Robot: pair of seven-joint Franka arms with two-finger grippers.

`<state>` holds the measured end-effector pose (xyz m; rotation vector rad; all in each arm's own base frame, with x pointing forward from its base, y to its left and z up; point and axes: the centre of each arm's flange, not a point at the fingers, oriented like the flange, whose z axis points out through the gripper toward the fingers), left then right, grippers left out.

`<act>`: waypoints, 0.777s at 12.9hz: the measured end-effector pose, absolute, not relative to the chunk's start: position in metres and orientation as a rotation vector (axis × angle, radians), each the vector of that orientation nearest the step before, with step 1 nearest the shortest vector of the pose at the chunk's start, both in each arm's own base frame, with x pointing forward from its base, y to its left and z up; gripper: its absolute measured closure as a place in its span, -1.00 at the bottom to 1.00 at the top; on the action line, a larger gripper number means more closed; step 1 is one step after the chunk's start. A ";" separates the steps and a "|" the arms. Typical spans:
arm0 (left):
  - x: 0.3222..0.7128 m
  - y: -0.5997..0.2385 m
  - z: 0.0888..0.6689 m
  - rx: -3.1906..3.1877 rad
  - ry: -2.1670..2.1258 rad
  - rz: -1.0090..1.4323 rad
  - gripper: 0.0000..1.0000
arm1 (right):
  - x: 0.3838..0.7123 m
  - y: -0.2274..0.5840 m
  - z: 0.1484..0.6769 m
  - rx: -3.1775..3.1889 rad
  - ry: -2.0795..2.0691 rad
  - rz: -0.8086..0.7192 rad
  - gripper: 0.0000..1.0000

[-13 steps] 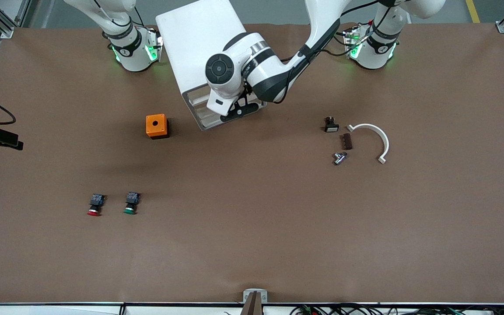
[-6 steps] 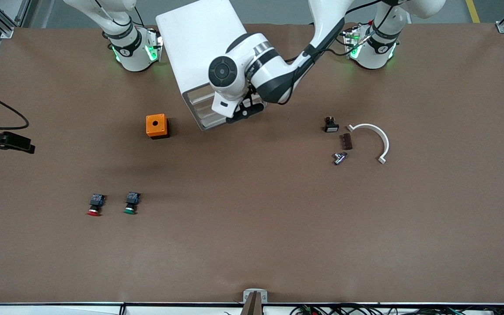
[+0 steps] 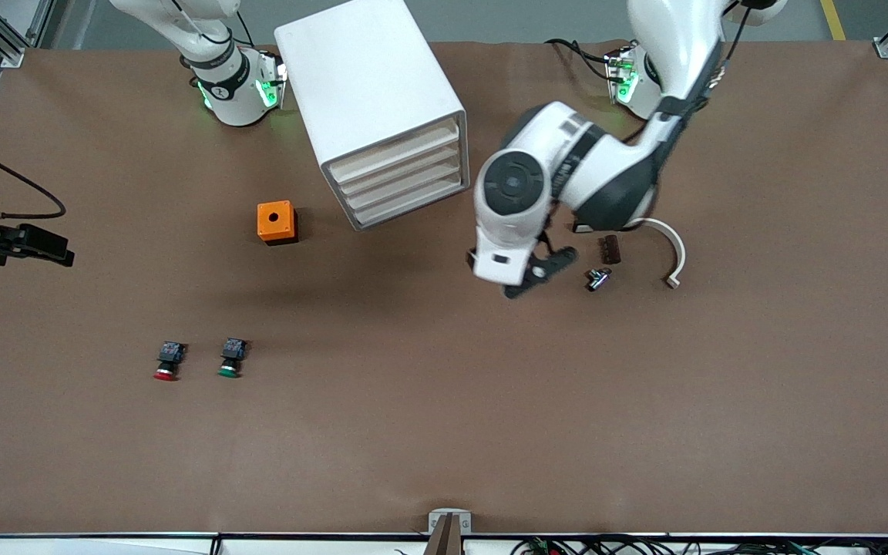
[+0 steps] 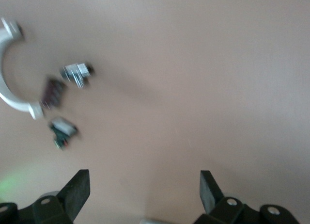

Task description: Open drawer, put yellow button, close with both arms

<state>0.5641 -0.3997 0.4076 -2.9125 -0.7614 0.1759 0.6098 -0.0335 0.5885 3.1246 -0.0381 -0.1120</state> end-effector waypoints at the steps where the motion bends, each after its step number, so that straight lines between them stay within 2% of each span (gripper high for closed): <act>1: 0.583 -0.369 0.420 -2.927 -0.738 0.146 -1.00 | 0.607 -0.033 0.593 3.125 -0.037 -0.110 -1.00; 5: 0.637 -0.225 0.492 -3.018 -0.598 0.053 -1.00 | 0.588 -0.031 0.617 3.123 -0.036 -0.141 -1.00; 10: 0.623 -0.095 0.586 -3.051 -0.384 -0.002 -1.00 | 0.566 -0.034 0.642 3.122 -0.051 -0.114 -1.00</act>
